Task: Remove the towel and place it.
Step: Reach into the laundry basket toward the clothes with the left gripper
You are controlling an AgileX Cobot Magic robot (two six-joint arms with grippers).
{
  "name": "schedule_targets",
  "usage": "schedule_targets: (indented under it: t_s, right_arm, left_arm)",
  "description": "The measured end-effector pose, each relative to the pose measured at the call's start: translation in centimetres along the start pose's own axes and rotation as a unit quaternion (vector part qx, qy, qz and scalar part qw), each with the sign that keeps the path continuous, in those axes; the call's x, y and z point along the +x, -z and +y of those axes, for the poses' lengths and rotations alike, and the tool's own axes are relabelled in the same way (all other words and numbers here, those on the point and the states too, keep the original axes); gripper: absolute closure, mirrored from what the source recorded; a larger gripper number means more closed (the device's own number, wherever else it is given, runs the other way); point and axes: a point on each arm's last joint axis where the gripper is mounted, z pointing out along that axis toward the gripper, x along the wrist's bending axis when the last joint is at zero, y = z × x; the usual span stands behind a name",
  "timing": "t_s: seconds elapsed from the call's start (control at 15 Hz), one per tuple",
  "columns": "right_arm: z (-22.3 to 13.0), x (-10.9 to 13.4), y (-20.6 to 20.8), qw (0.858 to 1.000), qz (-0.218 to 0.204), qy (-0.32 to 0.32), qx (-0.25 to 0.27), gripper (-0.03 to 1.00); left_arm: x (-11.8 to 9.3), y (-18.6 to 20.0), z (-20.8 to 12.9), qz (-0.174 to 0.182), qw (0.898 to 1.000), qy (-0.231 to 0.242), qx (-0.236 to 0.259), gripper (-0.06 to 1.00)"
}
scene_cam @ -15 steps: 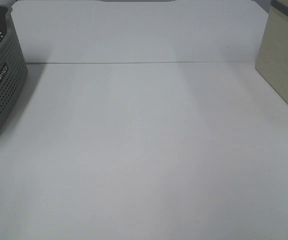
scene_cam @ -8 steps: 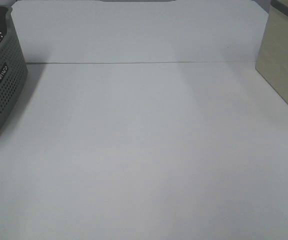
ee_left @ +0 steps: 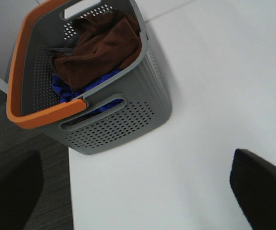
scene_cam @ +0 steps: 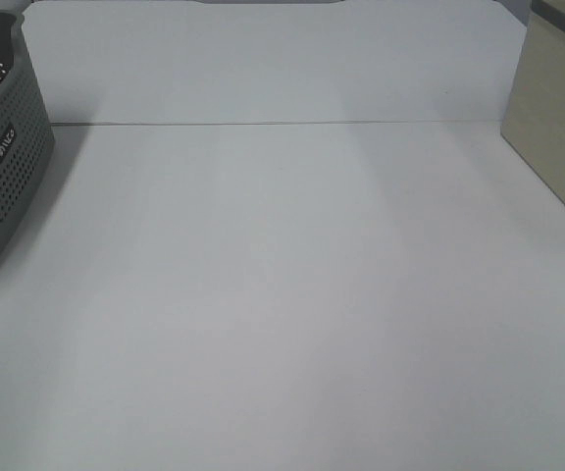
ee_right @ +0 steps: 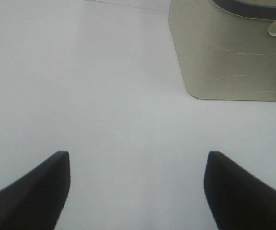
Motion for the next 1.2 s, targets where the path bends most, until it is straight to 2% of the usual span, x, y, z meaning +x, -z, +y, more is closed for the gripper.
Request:
schedule_targets:
  t_s: [0.13,0.27,0.4,0.47,0.6,0.73,0.87,1.07,1.2]
  right_arm:
    - [0.0,0.0,0.0,1.0,0.0,0.0,0.0,0.22]
    - [0.0,0.0,0.0,1.0,0.0,0.0,0.0,0.22]
    - [0.0,0.0,0.0,1.0,0.0,0.0,0.0,0.22]
    - [0.0,0.0,0.0,1.0,0.0,0.0,0.0,0.22]
    - [0.0,0.0,0.0,1.0,0.0,0.0,0.0,0.22]
    - [0.0,0.0,0.0,1.0,0.0,0.0,0.0,0.22]
    - [0.0,0.0,0.0,1.0,0.0,0.0,0.0,0.22]
    - [0.0,0.0,0.0,1.0,0.0,0.0,0.0,0.22]
    - [0.0,0.0,0.0,1.0,0.0,0.0,0.0,0.22]
  left_arm:
    - [1.9,-2.4,3.9,-0.04,0.991,-0.103,0.071,-0.05]
    - [4.1,-6.1,8.5,-0.074,0.974,-0.18,0.12,-0.05]
    - [5.7,-9.3,11.5,-0.087,0.962,-0.212,0.147,-0.05]
    - [7.1,-13.5,13.8,-0.094,0.95,-0.239,0.178,-0.04]
    - [8.8,-18.9,15.8,-0.082,0.934,-0.269,0.219,-0.03]
    - [10.4,-25.3,15.1,-0.097,0.911,-0.291,0.276,-0.03]
    - [12.1,-29.7,12.4,-0.122,0.893,-0.284,0.326,-0.03]
    - [14.6,-35.2,8.8,-0.139,0.877,-0.262,0.378,-0.03]
    - [14.6,-37.9,7.8,-0.155,0.869,-0.269,0.386,-0.03]
